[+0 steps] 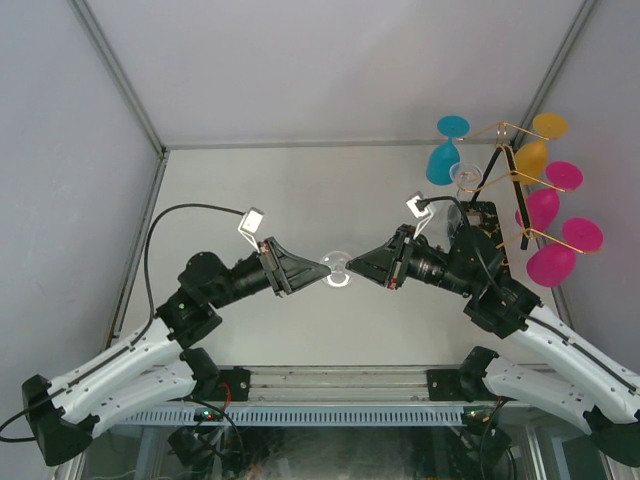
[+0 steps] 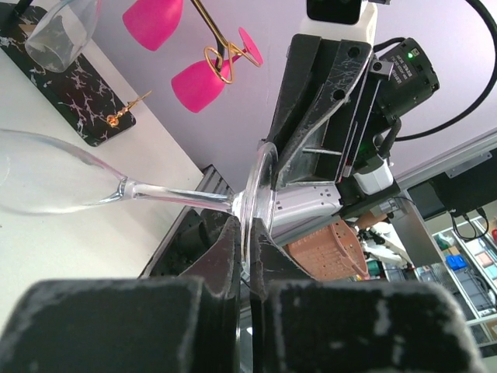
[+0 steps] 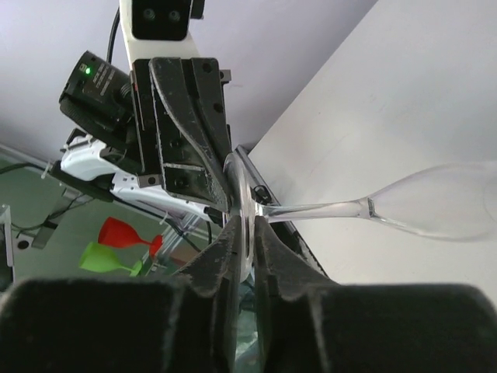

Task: Take the wine glass off the wine glass rack
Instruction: Place the wine glass at the center of the board.

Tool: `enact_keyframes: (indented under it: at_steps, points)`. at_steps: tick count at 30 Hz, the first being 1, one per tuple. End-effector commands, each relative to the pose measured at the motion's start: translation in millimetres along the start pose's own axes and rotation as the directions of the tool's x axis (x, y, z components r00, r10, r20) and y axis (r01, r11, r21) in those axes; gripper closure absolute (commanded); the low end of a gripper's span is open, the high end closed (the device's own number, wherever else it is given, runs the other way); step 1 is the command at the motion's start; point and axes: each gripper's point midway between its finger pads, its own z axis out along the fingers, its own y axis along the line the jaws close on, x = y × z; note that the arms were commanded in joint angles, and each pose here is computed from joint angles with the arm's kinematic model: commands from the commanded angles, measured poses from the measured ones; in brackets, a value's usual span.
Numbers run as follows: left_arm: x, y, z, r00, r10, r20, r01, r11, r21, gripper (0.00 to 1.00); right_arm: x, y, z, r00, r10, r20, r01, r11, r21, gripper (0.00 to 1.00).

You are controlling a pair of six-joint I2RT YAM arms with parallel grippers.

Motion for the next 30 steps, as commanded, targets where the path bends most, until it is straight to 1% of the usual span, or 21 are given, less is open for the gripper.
enact_keyframes:
  at_steps: [1,4,7,11,16,17,19,21,24,25,27,30]
  points:
    - [-6.7,-11.3,-5.4,0.998,0.058,0.032,-0.059,0.998,0.035,1.00,2.6,16.8,-1.8,0.999,-0.042,-0.003,0.041,0.996,-0.082,0.82]
    - [-8.4,-11.0,-9.4,0.995,0.094,0.035,-0.095,0.995,0.016,1.00,10.7,10.5,-4.0,1.000,-0.019,-0.021,0.017,0.998,-0.061,0.61]
    - [-9.0,-10.7,-12.9,0.992,0.123,0.031,-0.123,0.992,0.001,1.00,19.8,5.8,-2.8,0.998,0.038,-0.039,-0.040,0.998,-0.044,0.47]
    - [-10.4,-12.6,-15.0,0.989,0.144,0.029,-0.144,0.990,-0.004,1.00,25.4,14.6,3.6,0.998,0.058,-0.039,-0.061,0.993,-0.097,0.43]
    - [-11.4,-16.6,-16.0,0.987,0.157,0.030,-0.157,0.988,0.007,1.00,27.6,13.9,14.9,0.993,0.113,0.020,-0.110,0.987,-0.115,0.44]
    - [-11.5,-16.2,-16.0,0.987,0.158,0.030,-0.158,0.987,0.006,1.00,26.8,14.2,16.5,0.993,0.116,0.029,-0.112,0.986,-0.119,0.46]
    - [-12.1,-16.9,-16.5,0.987,0.158,0.034,-0.159,0.987,0.006,1.00,29.1,15.8,19.6,0.992,0.117,0.036,-0.112,0.985,-0.134,0.56]
    - [-12.2,-15.9,-16.6,0.987,0.156,0.035,-0.156,0.988,0.002,1.00,29.8,16.7,21.5,0.993,0.114,0.040,-0.108,0.984,-0.141,0.61]
    - [-11.6,-15.8,-17.1,0.987,0.156,0.034,-0.156,0.988,0.003,1.00,25.9,14.6,23.0,0.989,0.127,0.077,-0.115,0.983,-0.145,0.78]
    - [-11.8,-15.7,-17.0,0.987,0.155,0.034,-0.155,0.988,0.002,1.00,25.6,15.4,23.0,0.988,0.133,0.083,-0.119,0.981,-0.155,0.81]
    - [-12.3,-17.1,-17.3,0.987,0.155,0.036,-0.156,0.988,0.004,1.00,25.3,18.1,23.1,0.987,0.136,0.084,-0.120,0.977,-0.174,0.82]
    - [-12.7,-15.8,-17.5,0.987,0.155,0.040,-0.155,0.988,-0.001,1.00,29.3,21.2,23.9,0.989,0.131,0.062,-0.117,0.974,-0.194,0.90]
